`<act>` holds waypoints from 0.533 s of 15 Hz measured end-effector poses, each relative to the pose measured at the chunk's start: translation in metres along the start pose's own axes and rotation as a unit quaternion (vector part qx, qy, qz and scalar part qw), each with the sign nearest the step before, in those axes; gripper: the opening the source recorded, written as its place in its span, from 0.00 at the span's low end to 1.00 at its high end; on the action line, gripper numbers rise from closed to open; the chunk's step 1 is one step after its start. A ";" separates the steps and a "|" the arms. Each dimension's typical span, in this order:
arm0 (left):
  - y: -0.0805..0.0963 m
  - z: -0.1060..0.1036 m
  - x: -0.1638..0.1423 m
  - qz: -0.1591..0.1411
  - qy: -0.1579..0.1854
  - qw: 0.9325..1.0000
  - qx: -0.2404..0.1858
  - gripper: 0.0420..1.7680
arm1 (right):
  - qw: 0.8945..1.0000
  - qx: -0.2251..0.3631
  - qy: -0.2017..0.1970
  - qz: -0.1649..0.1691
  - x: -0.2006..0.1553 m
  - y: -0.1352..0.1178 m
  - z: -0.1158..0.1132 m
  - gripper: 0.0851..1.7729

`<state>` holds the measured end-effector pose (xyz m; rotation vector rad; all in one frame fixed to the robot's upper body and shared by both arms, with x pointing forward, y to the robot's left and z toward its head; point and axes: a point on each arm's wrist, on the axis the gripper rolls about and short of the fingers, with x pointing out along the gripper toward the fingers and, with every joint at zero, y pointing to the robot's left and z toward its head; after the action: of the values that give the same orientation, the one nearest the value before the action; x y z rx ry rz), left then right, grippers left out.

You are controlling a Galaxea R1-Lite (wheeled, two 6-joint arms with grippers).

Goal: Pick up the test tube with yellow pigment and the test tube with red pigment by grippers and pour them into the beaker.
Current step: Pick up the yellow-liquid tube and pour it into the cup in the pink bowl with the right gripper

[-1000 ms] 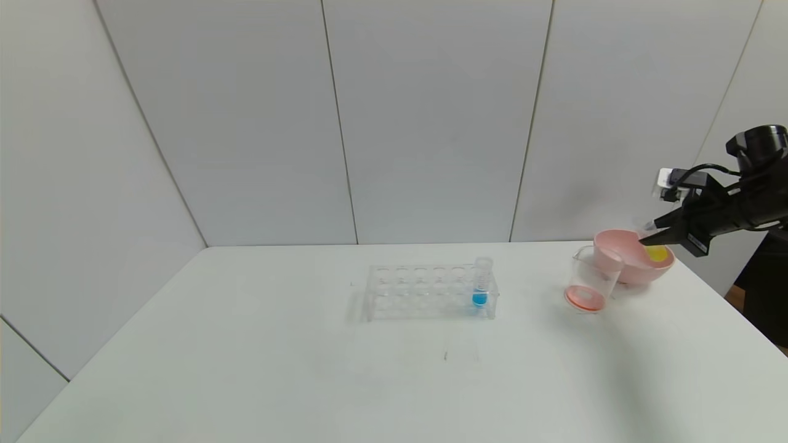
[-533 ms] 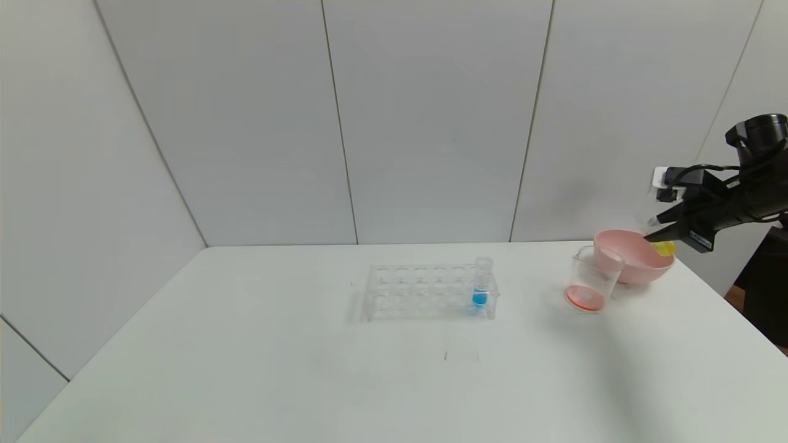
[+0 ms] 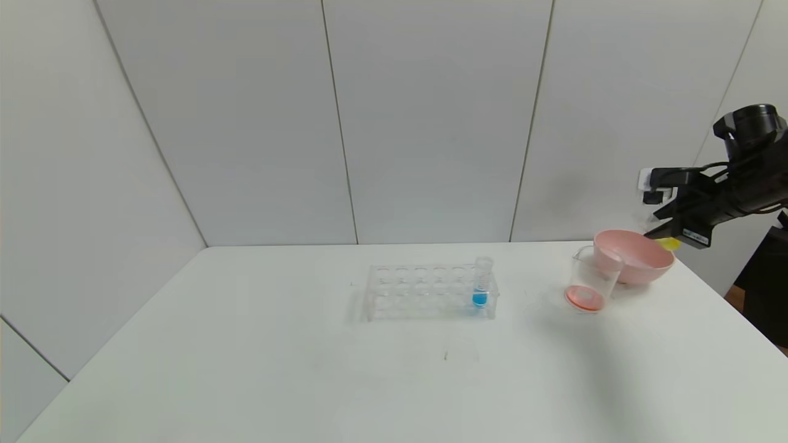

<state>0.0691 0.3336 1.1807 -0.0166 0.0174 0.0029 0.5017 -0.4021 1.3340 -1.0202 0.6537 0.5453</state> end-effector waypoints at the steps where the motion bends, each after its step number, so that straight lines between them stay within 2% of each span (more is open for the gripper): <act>1: 0.000 0.000 0.000 0.000 0.000 1.000 0.000 0.97 | 1.000 -0.005 0.005 -0.002 0.000 0.001 0.003 0.24; 8: 0.000 0.000 0.000 0.000 0.000 1.000 0.000 0.97 | 0.999 -0.033 0.041 -0.014 0.000 0.007 0.022 0.24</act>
<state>0.0691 0.3336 1.1807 -0.0161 0.0174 0.0025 0.5028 -0.3793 1.3379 -1.1173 0.6958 0.5052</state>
